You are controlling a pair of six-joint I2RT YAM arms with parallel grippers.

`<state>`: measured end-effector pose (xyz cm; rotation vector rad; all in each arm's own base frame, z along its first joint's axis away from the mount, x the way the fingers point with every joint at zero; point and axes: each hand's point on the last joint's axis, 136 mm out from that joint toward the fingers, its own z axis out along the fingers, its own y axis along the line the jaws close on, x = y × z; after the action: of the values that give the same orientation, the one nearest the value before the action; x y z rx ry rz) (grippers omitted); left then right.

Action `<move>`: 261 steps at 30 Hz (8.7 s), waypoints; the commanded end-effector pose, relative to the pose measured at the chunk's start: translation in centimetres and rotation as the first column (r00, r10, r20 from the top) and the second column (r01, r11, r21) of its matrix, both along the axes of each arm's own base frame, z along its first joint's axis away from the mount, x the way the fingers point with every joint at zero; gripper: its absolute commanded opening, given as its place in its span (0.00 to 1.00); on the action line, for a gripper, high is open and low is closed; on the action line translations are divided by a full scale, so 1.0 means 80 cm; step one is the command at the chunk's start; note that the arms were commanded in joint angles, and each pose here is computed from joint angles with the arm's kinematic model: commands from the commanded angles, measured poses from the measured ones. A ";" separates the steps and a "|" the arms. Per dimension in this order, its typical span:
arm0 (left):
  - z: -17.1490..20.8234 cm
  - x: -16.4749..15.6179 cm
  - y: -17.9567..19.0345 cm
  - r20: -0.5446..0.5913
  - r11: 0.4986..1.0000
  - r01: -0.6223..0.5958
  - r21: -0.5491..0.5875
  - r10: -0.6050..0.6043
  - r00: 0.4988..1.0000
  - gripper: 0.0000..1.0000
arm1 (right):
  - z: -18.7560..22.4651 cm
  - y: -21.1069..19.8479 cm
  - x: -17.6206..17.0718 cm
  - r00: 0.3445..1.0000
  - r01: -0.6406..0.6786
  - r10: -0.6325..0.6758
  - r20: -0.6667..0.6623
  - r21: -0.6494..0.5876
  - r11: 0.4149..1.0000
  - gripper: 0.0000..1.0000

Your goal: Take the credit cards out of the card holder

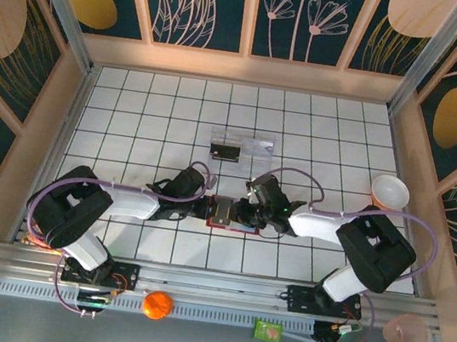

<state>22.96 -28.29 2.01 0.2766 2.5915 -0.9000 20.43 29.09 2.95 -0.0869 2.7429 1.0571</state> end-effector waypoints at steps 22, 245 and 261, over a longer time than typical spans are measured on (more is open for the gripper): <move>-0.032 -0.019 0.023 -0.077 0.996 -0.007 0.085 0.013 0.997 0.00 | -0.004 0.008 0.013 0.999 0.041 -0.040 -0.027 0.028 0.999 0.13; 0.109 0.214 0.008 0.130 0.315 0.470 0.825 -0.914 0.384 0.00 | 0.145 -0.128 0.072 0.896 0.253 -0.322 0.306 0.244 0.936 0.10; 0.079 0.212 0.017 0.077 0.270 0.452 0.850 -0.913 0.401 0.00 | 0.143 -0.126 0.072 0.900 0.247 -0.317 0.300 0.248 0.937 0.10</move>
<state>39.78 -27.32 10.08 1.8122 1.9348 0.1233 25.58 18.87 13.15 0.1536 2.2880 1.0951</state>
